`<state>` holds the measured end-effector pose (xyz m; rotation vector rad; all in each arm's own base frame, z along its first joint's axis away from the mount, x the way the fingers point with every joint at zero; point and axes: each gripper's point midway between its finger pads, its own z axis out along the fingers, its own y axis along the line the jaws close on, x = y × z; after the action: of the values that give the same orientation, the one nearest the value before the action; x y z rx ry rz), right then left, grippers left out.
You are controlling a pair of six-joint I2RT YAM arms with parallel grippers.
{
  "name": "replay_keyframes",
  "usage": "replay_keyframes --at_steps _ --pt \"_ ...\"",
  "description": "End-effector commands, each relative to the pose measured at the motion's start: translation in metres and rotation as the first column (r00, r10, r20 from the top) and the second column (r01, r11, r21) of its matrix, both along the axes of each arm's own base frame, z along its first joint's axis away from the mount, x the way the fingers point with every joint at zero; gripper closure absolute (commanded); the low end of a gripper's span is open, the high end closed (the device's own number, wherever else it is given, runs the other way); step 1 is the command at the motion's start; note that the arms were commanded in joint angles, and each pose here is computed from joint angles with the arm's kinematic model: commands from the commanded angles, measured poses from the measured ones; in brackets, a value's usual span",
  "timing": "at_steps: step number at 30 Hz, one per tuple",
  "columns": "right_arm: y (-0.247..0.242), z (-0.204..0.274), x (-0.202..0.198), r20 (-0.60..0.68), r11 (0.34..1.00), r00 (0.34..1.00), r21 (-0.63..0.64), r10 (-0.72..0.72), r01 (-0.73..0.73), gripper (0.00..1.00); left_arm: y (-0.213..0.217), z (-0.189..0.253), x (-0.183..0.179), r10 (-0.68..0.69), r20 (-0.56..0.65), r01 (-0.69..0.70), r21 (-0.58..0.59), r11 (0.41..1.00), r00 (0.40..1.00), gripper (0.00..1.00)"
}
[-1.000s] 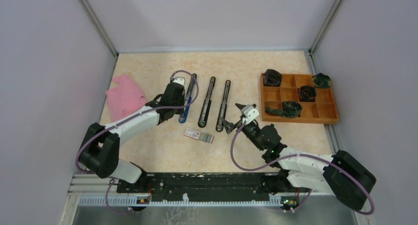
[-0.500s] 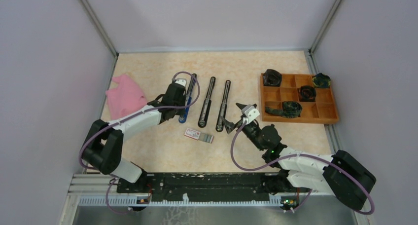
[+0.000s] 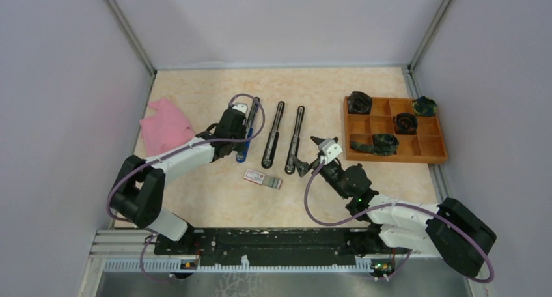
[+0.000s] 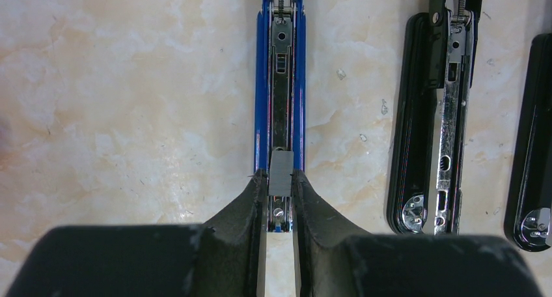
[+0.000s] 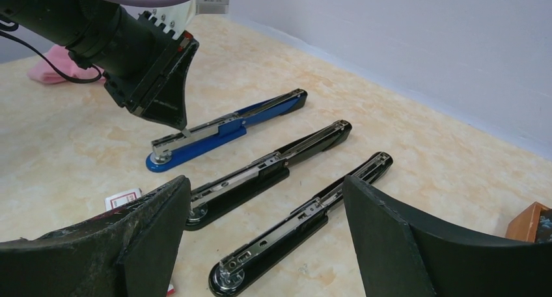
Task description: Load the staples into the stapler
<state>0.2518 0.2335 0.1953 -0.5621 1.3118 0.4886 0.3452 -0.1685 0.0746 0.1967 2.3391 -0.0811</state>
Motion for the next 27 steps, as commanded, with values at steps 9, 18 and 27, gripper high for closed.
replay_keyframes --at_steps 9,18,27 --pt "0.010 0.018 -0.005 0.049 0.998 0.998 0.036 0.048 -0.050 0.14 -0.001 0.013 0.014 -0.018 0.038 0.017 0.024 1.000 0.999 1.00" --pt "0.011 0.017 -0.006 0.050 0.998 0.997 0.033 0.056 -0.058 0.14 -0.002 0.008 0.015 -0.026 0.017 0.025 0.033 0.999 1.000 1.00" --pt "0.013 0.018 -0.007 0.052 0.997 0.996 0.032 0.069 -0.070 0.14 0.003 -0.002 0.014 -0.014 -0.014 0.015 0.066 0.998 1.000 1.00"
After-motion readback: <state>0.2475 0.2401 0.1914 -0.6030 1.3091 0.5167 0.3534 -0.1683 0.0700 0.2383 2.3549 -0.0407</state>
